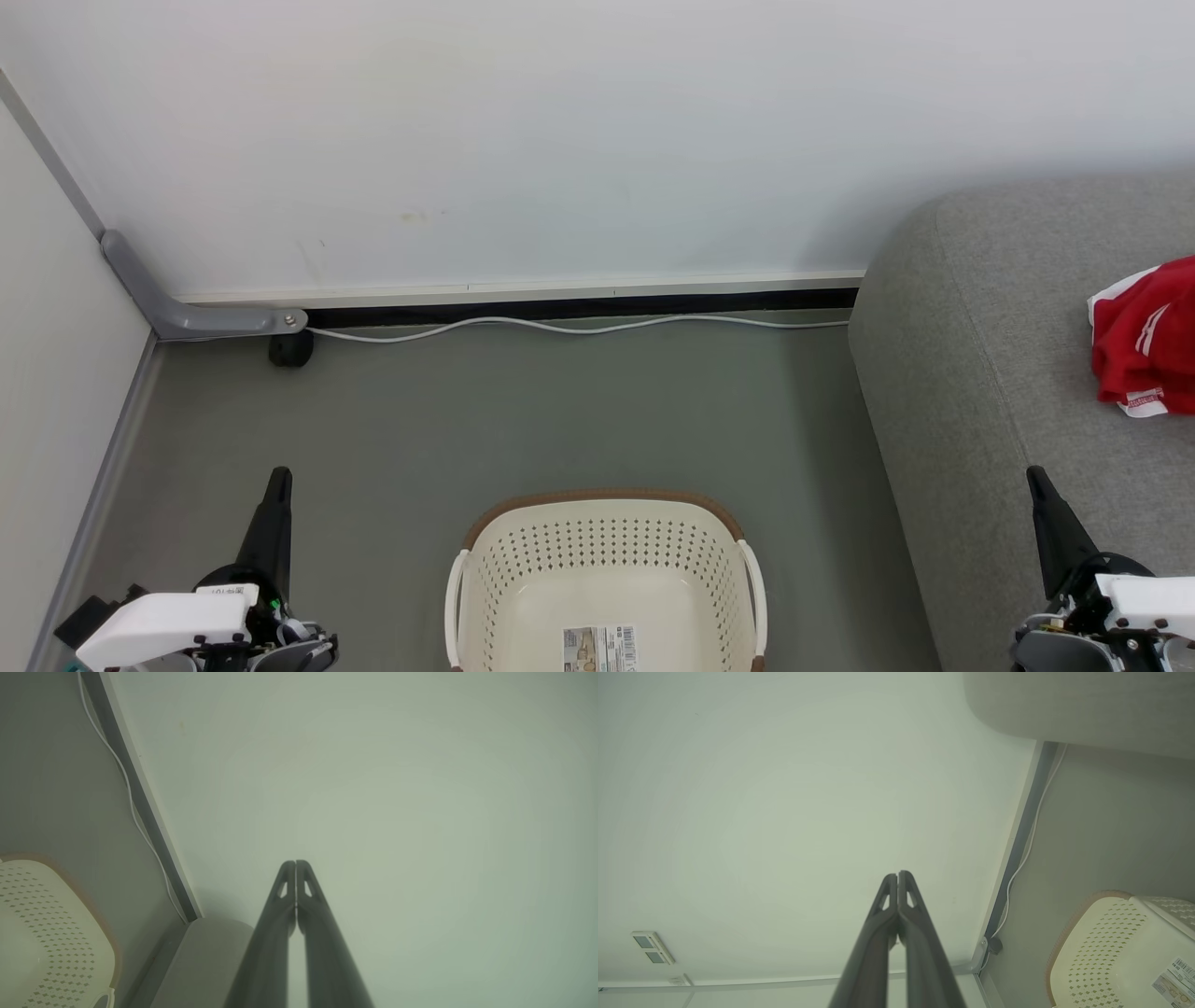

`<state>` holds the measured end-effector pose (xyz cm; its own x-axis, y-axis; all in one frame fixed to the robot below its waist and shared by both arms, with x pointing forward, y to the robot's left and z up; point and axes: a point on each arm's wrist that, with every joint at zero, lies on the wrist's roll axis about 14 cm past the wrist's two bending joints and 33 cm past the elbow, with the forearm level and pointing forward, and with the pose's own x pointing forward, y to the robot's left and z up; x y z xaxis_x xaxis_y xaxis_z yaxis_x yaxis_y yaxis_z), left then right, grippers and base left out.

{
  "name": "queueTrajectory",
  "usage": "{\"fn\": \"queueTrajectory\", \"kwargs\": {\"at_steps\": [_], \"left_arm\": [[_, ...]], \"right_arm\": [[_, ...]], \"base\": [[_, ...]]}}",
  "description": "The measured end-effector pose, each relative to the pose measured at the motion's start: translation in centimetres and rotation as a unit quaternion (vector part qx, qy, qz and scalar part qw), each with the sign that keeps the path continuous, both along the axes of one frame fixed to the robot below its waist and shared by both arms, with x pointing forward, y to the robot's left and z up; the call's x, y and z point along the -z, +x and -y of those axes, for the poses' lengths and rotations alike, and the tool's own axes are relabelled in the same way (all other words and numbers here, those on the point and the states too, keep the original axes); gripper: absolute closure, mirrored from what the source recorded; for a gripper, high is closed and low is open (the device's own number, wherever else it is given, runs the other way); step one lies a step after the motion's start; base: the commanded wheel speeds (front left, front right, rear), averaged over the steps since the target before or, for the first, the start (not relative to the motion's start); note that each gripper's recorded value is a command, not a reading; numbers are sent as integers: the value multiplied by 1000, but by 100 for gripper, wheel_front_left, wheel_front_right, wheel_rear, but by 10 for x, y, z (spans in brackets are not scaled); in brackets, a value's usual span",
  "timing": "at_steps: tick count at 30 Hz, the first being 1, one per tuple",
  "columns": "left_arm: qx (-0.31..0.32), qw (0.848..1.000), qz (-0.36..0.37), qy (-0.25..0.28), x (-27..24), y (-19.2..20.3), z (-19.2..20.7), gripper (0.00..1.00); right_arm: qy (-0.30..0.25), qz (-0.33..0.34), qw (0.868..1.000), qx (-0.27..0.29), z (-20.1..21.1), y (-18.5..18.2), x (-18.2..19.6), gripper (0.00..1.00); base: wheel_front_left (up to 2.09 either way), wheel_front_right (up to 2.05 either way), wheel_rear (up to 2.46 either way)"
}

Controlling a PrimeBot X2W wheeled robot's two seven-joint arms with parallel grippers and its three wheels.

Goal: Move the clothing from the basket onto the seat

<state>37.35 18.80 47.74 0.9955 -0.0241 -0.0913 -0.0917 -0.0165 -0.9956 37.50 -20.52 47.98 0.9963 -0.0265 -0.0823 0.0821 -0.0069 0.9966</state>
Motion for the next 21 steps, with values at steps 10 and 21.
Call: {"fn": "queueTrajectory", "kwargs": {"at_steps": [10, 21], "left_arm": [[0, 1000, 0, 2, 0, 0, 0, 100], [1, 1000, 0, 2, 0, 0, 0, 100]], "right_arm": [[0, 0, 1000, 0, 0, 0, 0, 100], [0, 0, 1000, 0, 0, 0, 0, 100]], "base": [[0, 0, 0], [0, 0, 0]]}}
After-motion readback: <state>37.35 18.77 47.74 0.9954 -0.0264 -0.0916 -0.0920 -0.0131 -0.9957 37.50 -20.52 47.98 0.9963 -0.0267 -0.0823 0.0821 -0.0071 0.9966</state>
